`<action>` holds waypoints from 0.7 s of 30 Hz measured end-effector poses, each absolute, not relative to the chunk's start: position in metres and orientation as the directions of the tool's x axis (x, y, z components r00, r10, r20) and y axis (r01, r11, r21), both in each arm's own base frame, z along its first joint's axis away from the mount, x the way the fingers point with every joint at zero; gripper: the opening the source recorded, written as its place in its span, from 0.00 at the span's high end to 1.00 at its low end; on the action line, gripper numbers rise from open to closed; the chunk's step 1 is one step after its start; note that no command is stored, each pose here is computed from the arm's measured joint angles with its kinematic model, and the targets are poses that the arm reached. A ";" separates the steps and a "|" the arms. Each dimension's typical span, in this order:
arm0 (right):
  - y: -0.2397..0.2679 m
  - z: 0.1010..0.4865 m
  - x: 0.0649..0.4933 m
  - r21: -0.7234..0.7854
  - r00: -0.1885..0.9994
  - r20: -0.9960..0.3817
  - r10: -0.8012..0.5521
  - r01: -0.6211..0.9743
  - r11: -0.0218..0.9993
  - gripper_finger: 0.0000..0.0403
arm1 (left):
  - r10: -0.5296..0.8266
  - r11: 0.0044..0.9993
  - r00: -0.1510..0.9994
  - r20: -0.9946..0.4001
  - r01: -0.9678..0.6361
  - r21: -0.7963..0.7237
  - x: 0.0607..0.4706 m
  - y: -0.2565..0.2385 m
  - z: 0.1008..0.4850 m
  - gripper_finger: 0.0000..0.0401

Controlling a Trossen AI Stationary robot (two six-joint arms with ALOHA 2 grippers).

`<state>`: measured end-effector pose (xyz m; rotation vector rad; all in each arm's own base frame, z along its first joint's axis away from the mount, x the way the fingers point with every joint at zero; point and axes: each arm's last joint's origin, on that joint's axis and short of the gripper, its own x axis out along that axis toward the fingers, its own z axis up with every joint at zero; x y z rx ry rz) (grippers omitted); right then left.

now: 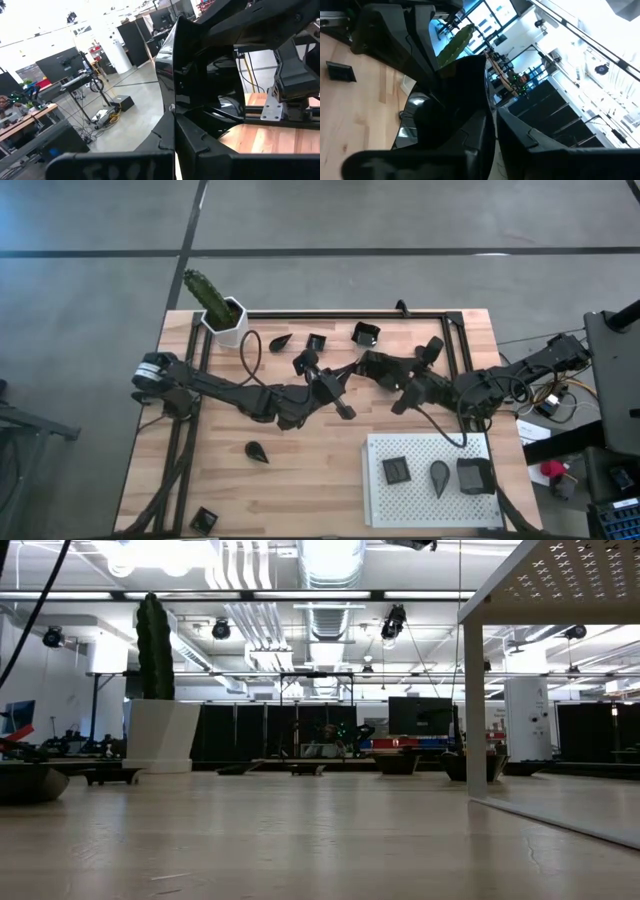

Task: Pick & Place Mini shaped plates
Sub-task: Stack the distorted square plate on top of the other distorted square plate on the shelf

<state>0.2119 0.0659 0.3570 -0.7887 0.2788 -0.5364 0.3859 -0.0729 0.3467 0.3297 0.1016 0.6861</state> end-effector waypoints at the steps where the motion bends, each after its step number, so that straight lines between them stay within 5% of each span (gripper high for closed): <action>1: 0.066 0.357 0.212 -0.734 0.832 -0.040 -0.554 0.351 0.581 0.94 | 0.636 0.725 0.772 0.016 -0.604 0.331 0.386 -0.073 0.347 1.00; 14: 0.066 0.357 0.212 -0.734 0.831 -0.041 -0.555 0.352 0.581 0.98 | 0.635 0.726 0.773 0.017 -0.604 0.330 0.386 -0.073 0.347 0.99; 21: 0.065 0.357 0.211 -0.736 0.814 -0.040 -0.580 0.369 0.568 0.98 | 0.631 0.729 0.775 0.018 -0.602 0.326 0.386 -0.073 0.347 0.86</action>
